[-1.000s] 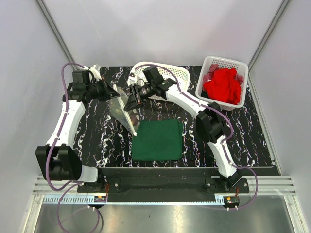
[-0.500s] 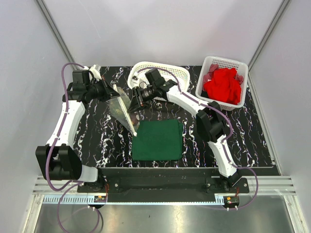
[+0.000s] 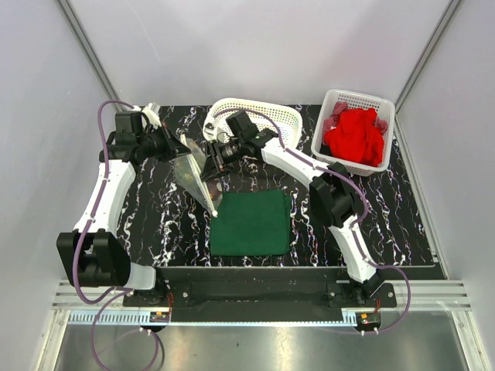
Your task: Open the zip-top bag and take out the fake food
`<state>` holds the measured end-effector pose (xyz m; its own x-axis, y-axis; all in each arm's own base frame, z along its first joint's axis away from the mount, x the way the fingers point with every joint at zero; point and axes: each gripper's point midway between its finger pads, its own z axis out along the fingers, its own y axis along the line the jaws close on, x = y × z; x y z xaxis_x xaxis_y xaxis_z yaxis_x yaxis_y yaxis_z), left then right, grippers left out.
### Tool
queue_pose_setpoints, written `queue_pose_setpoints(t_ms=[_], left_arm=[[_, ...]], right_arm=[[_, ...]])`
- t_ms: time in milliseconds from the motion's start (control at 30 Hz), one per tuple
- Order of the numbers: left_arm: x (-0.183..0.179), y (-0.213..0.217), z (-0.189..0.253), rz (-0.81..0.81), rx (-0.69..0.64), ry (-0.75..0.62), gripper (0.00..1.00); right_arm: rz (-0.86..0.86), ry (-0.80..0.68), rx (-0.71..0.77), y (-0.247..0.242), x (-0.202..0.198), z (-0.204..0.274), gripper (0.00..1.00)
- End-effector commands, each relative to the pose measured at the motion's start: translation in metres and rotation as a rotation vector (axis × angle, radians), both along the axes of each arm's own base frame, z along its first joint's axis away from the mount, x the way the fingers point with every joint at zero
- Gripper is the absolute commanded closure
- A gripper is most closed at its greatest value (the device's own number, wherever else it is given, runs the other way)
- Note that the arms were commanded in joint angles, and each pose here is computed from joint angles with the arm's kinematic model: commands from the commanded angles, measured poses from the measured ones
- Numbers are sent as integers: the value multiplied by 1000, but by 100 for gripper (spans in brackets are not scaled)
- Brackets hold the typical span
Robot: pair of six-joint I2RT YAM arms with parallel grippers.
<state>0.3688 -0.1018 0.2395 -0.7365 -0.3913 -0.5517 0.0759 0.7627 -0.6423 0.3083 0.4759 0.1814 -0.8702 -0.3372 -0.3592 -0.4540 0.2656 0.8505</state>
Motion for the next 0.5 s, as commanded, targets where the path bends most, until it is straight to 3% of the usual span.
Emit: queue_pose_setpoints(t_ms=[0,67,100,133,200,233,367,467], left_arm=[[11,-3,24,-2,-36,-74,100],[13,-1,24,19,-38,-69,100],[13,0,23,28,-33,-65,99],[15,6,21,65,-9,-58,76],[8,15,22,110,30,-44,48],[7,20,21,142,62,-44,16],[-18,25,15,180,190,-25,11],[-36,33,4,235,250,-10,16]], right_arm=[[35,-32,43,13,-6,15,71],[33,-35,47,18,-6,18,75],[27,-37,49,19,-4,20,82],[-8,-34,26,20,2,17,100],[-47,-54,19,22,10,28,100],[-74,-67,18,24,16,38,100],[-130,-56,-21,25,26,47,100],[-147,-39,-30,24,26,48,100]])
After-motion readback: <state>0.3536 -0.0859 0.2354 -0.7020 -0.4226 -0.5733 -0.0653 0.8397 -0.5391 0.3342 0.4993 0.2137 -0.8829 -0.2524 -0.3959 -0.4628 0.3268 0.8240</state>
